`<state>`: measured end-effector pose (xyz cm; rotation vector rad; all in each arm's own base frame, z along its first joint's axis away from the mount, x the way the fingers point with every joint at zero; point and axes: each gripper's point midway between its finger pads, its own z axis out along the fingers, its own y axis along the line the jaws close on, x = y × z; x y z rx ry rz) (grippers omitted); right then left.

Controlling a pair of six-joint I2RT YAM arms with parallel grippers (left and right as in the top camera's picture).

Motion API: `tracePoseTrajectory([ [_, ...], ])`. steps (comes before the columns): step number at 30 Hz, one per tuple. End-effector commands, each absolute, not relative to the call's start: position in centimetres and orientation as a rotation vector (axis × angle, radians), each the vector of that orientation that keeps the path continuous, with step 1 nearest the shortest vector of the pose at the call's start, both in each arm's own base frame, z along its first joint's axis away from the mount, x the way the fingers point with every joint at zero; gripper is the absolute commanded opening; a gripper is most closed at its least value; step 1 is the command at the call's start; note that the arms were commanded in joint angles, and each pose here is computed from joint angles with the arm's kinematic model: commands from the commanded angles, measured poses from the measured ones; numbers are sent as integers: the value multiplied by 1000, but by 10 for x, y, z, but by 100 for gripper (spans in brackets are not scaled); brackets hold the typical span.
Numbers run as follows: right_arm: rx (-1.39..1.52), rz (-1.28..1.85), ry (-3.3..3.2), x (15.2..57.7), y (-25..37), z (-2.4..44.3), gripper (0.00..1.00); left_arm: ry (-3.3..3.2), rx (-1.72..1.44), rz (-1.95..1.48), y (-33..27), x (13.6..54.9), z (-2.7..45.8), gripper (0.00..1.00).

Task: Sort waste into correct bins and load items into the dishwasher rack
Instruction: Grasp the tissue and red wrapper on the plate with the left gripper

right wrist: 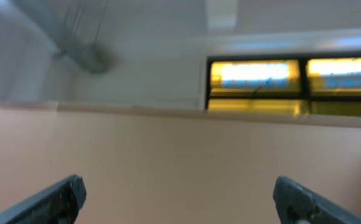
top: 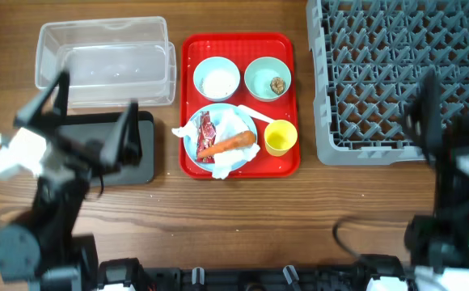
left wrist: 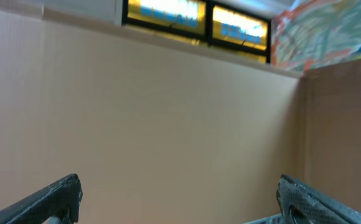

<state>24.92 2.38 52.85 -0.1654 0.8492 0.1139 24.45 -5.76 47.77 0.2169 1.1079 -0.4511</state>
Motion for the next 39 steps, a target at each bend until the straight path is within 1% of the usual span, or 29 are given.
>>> tracePoseTrajectory([
  [1,-341,194,983,300,52,546,100,1210,236,-460,-57,301,487,100],
  [4,-400,309,1194,345,65,545,100,1368,219,-498,-56,351,490,100],
  [6,-380,369,1368,370,65,541,100,1563,211,-522,-59,388,478,100],
  [8,-345,417,1537,389,64,528,100,1745,240,-516,-68,411,462,100],
  [11,-386,441,1713,400,69,499,100,1993,140,-363,-67,432,433,100],
  [14,-408,475,1844,406,77,469,100,2130,170,-223,-80,434,412,100],
  [16,-417,527,1975,408,88,433,100,2241,190,-153,-91,431,387,100],
  [17,-406,552,2077,410,93,406,100,2345,199,-158,-98,425,361,100],
  [19,-393,572,2205,409,100,374,100,2439,180,-167,-99,420,338,100],
  [22,-432,661,2448,394,128,314,100,2649,221,-236,-111,407,289,100],
  [25,-483,721,2613,385,153,271,100,2797,248,-302,-122,396,254,100],
  [28,-506,768,2789,379,170,223,100,2933,266,-478,-143,388,221,100],
  [32,-505,822,2873,385,179,187,100,2968,270,-607,-158,388,209,100],
  [34,-518,902,2854,385,187,188,100,2939,280,-648,-164,393,212,100],
  [39,-470,894,2825,393,177,195,100,2879,298,-712,-173,402,217,100],
])
